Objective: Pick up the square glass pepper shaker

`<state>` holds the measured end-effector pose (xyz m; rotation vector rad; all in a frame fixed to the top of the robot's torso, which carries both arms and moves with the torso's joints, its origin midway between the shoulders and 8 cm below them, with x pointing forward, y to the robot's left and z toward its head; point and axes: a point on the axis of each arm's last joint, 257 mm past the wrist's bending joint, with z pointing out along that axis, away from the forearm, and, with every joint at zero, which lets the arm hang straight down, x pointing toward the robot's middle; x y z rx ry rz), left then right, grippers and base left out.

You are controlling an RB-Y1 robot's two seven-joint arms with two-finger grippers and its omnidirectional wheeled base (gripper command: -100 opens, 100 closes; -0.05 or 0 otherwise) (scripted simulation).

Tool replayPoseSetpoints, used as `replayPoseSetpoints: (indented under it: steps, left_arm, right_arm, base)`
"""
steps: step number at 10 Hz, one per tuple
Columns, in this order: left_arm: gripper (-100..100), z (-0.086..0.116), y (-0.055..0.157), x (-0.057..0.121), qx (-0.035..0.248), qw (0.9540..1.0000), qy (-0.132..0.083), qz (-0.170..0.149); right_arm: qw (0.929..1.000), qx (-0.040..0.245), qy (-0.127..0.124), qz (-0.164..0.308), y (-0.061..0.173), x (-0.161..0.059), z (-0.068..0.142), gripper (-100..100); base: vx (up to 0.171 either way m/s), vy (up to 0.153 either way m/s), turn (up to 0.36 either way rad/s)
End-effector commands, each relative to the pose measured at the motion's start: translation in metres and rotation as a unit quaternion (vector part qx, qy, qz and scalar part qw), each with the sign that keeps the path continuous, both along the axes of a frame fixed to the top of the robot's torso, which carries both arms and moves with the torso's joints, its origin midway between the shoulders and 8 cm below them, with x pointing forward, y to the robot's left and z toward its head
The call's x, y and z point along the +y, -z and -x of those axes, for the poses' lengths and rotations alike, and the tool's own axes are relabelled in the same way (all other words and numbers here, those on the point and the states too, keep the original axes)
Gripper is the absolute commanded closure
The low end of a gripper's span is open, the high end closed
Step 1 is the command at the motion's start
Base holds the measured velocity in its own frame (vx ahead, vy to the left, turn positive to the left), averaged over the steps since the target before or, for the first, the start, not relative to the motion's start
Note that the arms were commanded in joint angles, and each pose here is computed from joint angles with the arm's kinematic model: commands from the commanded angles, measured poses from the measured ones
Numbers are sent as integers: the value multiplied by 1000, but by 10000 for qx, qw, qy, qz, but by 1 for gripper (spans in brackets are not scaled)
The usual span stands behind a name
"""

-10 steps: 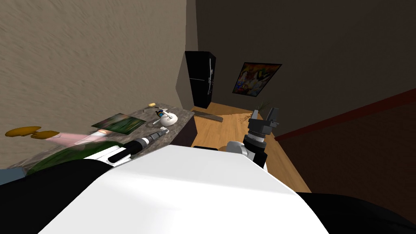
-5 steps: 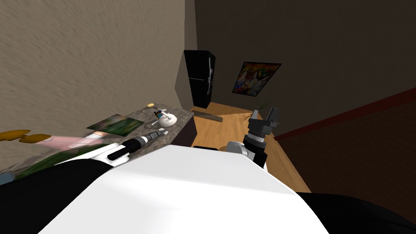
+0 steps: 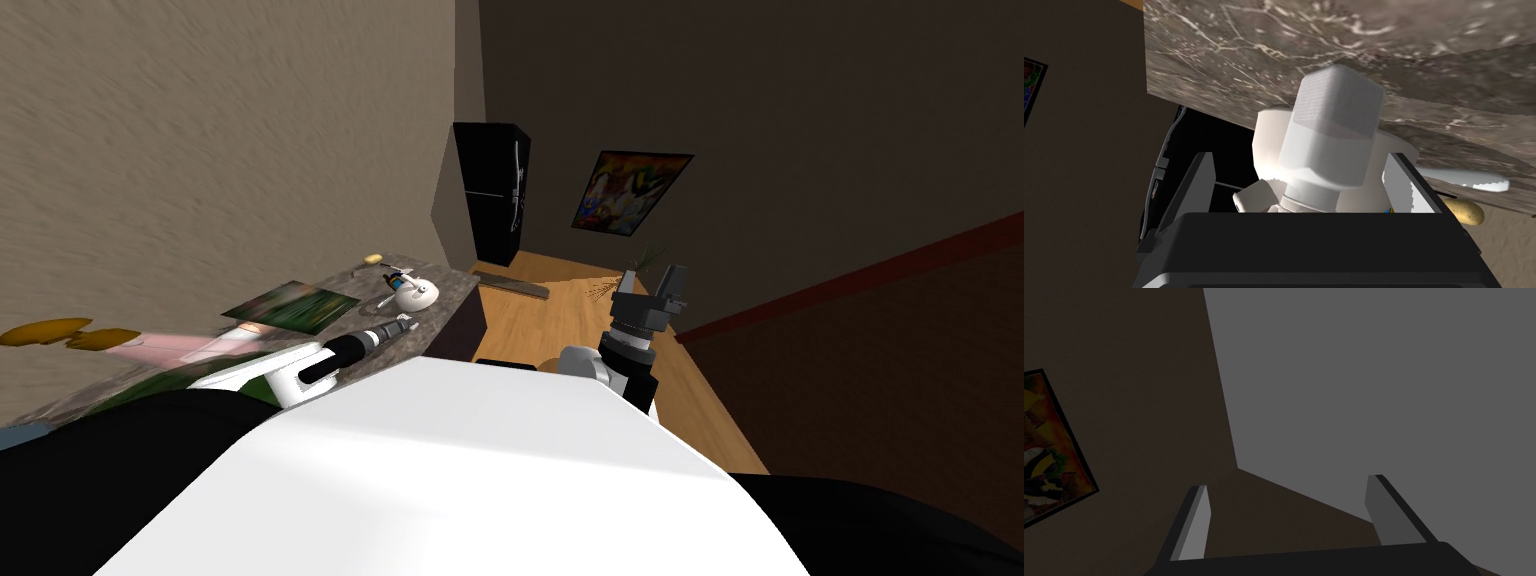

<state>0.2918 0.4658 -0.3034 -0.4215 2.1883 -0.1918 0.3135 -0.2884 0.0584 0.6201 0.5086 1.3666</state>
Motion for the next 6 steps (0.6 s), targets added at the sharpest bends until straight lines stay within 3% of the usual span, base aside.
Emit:
replayPoseSetpoints:
  steps: [1,3,4,5,6]
  left_arm:
    - [-100,-3,5,-7,61,9999,-49,92]
    - [-100,-13,5,-13,53,10000,-10,17]
    - [-100,-10,9,-15,92,9998,-74,129]
    - [-100,-20,6,-19,61,10000,8,-43]
    - [-100,-17,10,-23,104,9999,-63,99]
  right_arm:
    - [10000,0,0,0,0,0,0,0]
    - [10000,0,0,0,0,0,0,0]
    - [10000,0,0,0,0,0,0,0]
    - [10000,0,0,0,0,0,0,0]
    - [10000,0,0,0,0,0,0,0]
  base:
    - [-27,38,-10]
    - [-16,22,-2]
    - [-21,29,-11]
    - [-27,43,-7]
    - [-24,39,-12]
